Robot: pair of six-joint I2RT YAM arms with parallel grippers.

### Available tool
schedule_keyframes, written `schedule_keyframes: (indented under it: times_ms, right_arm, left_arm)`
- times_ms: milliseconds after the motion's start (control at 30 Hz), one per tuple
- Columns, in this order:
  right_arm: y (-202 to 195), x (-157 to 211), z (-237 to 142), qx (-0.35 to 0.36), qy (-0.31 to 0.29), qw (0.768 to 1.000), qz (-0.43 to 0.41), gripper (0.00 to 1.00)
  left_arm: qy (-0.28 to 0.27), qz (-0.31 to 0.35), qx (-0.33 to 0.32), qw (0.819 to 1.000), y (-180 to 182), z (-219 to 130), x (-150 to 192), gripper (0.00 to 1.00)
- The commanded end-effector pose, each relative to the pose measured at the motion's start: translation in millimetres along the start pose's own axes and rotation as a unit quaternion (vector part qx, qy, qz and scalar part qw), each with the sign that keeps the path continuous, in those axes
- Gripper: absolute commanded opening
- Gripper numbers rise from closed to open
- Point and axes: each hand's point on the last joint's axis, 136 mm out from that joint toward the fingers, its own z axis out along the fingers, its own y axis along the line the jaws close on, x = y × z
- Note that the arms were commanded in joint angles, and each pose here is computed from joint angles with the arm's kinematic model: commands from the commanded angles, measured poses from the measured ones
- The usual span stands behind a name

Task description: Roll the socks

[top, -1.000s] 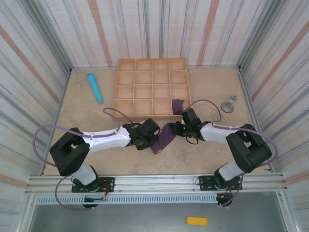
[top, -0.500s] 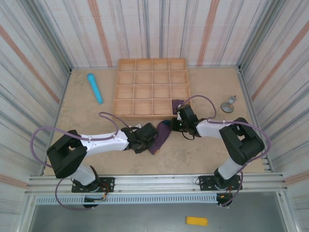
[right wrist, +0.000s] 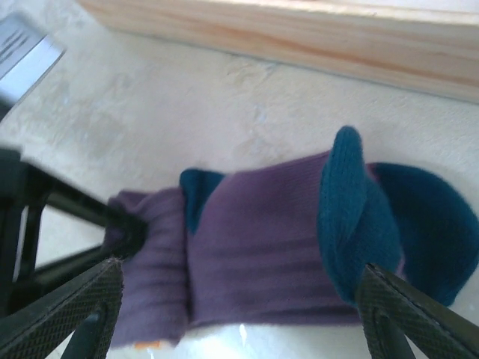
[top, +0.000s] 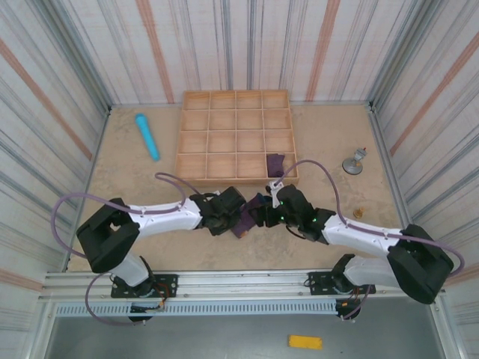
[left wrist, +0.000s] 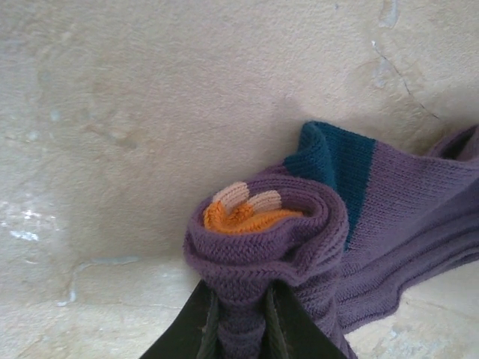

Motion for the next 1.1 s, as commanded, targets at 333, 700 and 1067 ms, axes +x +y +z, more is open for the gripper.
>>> schedule_keyframes:
  times_ms: [333,700,1067]
  right_arm:
    - [-25,-6,-77,0.084,-0.125,0.987,-0.05,0.86]
    - [11,15,-56,-0.002,-0.105,0.982,-0.157,0.84]
    - [36,34,-5,-0.008,-0.079,0.966,-0.244,0.78]
  left_arm:
    - [0.024,0.011,-0.023,0.999,-4,8,5,0.0]
    - [0.041,0.001,-0.03,0.999,-15,14,4,0.0]
    - [0.052,-0.003,-0.026,0.998,-25,19,-1,0.0]
